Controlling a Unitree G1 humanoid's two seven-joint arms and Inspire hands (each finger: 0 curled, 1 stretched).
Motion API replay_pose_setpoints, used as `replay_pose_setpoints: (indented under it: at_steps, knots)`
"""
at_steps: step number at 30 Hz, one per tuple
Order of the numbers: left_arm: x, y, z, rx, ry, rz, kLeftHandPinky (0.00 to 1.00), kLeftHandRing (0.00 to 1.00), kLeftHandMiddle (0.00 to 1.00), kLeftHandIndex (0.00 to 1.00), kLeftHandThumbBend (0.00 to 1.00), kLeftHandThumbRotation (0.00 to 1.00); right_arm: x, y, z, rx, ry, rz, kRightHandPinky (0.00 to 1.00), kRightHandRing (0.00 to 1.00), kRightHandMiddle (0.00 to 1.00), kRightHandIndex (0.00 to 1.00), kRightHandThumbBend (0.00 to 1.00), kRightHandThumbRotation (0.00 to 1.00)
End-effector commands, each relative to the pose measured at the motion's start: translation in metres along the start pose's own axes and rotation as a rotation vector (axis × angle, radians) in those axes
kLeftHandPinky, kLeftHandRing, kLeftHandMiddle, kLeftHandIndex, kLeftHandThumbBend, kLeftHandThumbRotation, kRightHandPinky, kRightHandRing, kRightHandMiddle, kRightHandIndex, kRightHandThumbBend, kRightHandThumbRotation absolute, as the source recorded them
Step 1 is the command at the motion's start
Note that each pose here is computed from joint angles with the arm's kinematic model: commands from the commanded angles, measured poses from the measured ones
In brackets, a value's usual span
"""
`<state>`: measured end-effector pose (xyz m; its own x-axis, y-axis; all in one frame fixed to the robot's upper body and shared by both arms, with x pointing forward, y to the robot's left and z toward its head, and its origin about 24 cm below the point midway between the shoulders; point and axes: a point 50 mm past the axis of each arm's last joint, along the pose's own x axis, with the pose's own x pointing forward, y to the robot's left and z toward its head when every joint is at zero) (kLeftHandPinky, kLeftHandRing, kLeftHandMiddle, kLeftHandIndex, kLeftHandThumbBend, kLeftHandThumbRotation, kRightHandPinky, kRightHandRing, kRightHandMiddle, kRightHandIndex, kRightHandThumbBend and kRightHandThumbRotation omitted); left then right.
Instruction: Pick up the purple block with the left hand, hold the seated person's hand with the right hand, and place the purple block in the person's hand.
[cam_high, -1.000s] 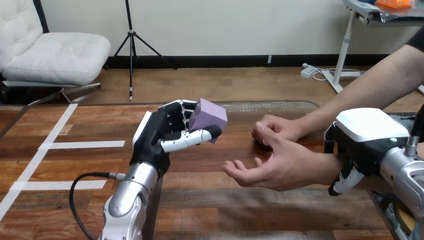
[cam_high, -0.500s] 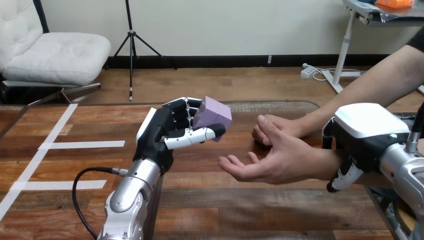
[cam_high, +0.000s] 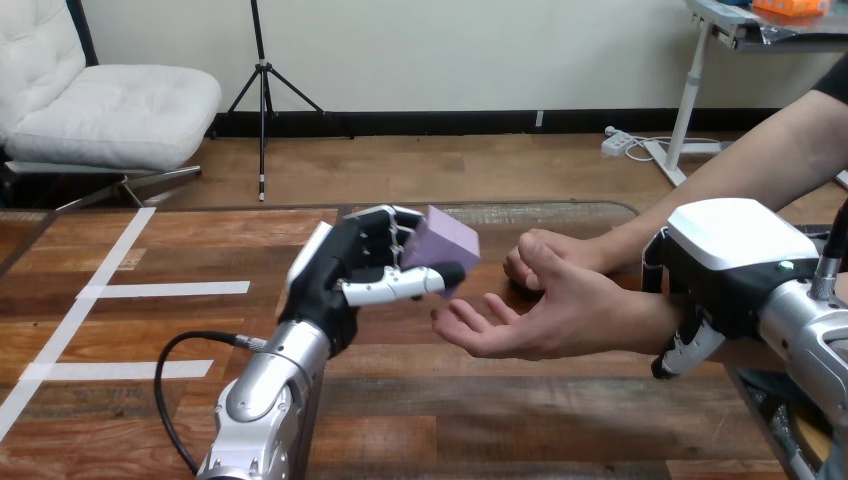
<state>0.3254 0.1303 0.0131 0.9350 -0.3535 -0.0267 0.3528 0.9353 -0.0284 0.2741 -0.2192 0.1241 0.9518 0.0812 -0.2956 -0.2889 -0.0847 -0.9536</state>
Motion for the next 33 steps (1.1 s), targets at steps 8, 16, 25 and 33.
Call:
replay_pose_setpoints:
  at_steps: [8,16,25,33]
  knots:
    - [0.024,-0.007,0.031,0.060,-0.051,-0.102,0.30,0.36,0.43,0.46,0.82,0.02,-0.003,-0.050,0.004,-0.056,0.001,-0.168,0.26,0.34,0.42,0.48,0.84,0.00]
    - [0.028,-0.014,0.032,0.086,-0.024,-0.151,0.30,0.36,0.43,0.46,0.84,0.03,-0.003,-0.054,0.006,-0.058,-0.007,-0.181,0.23,0.31,0.40,0.47,0.83,0.00]
    - [0.031,-0.023,0.033,0.122,-0.018,-0.212,0.30,0.35,0.43,0.46,0.83,0.05,-0.004,-0.058,0.007,-0.061,-0.022,-0.204,0.24,0.31,0.40,0.48,0.82,0.00]
    - [0.033,-0.033,0.034,0.188,-0.014,-0.274,0.30,0.36,0.43,0.46,0.82,0.06,-0.004,-0.061,0.009,-0.066,-0.031,-0.215,0.27,0.33,0.42,0.49,0.81,0.00]
